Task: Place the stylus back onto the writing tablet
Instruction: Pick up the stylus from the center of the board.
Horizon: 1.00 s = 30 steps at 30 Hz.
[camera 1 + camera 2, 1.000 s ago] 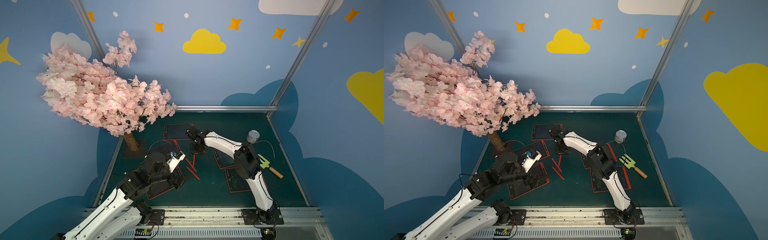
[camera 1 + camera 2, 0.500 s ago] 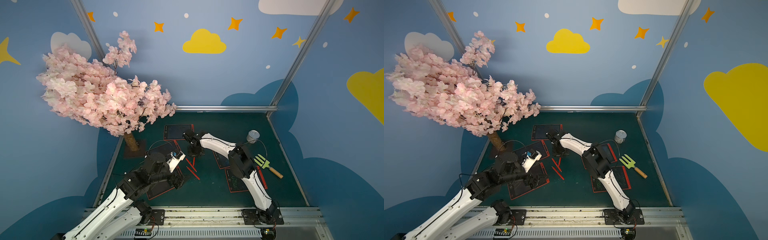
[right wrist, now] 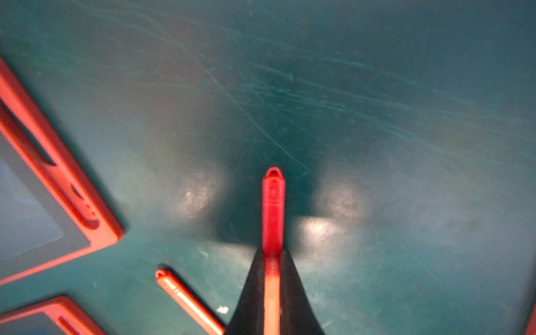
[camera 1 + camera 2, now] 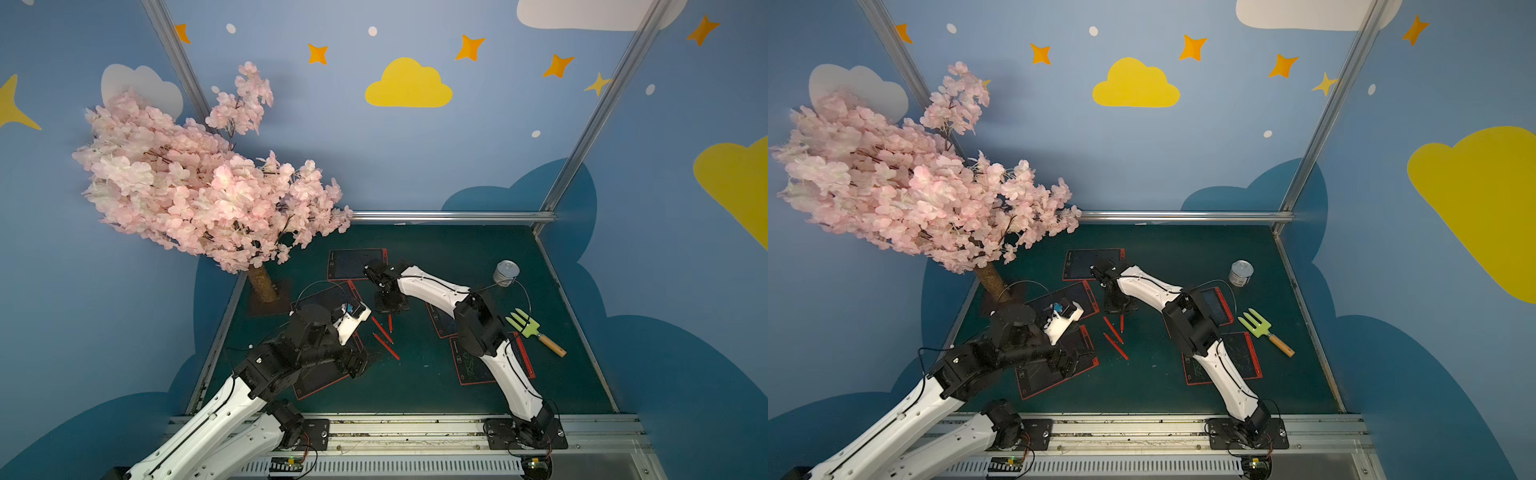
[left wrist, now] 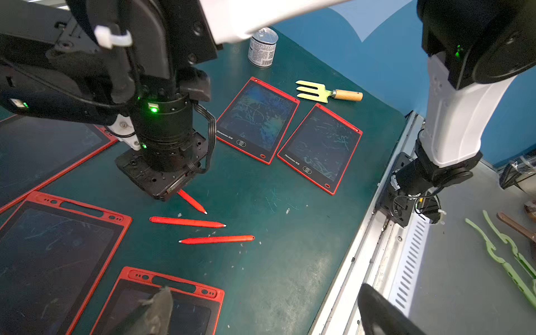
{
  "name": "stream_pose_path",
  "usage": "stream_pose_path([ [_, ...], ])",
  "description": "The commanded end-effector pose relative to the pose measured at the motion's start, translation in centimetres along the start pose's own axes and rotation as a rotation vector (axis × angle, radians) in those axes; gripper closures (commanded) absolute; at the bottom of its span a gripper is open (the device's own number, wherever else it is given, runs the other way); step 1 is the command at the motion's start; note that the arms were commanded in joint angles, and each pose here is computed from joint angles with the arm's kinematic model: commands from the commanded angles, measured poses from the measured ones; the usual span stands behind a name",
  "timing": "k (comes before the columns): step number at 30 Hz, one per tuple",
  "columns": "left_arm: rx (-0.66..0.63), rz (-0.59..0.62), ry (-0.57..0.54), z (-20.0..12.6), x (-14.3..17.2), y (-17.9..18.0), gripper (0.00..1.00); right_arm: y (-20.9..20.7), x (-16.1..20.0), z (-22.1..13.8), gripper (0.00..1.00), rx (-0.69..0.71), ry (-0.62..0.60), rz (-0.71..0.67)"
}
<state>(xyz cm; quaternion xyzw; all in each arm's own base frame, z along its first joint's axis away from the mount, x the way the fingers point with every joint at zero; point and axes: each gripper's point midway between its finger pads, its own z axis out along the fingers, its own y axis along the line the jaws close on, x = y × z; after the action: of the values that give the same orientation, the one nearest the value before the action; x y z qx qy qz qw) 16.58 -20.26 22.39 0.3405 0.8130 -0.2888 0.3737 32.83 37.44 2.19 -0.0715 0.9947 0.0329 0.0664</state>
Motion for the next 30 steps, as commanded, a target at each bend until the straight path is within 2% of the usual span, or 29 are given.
stream_pose_path([
  [1,0.023,0.012,-0.012,-0.1,-0.5,-0.4,0.01,-1.5,0.8,0.9,0.94,0.070,0.037,-0.017],
  [8,0.026,0.009,-0.009,0.0,-0.5,-0.4,0.01,-1.9,0.8,0.7,0.97,0.069,0.036,-0.019],
  [12,0.028,0.009,-0.009,0.0,-0.5,-0.4,0.01,-1.7,0.8,0.6,0.94,0.065,0.033,-0.022],
  [16,0.030,0.007,-0.009,0.1,-0.5,-0.5,0.01,-1.7,0.9,0.7,0.86,0.061,0.035,-0.027],
  [25,0.034,0.005,-0.008,0.1,-0.6,-0.5,0.01,-2.3,0.9,0.4,0.94,0.085,0.026,-0.031],
  [30,0.036,0.004,-0.006,0.2,-0.5,-0.5,0.01,-2.7,0.9,-0.1,0.91,0.097,0.016,-0.038],
])
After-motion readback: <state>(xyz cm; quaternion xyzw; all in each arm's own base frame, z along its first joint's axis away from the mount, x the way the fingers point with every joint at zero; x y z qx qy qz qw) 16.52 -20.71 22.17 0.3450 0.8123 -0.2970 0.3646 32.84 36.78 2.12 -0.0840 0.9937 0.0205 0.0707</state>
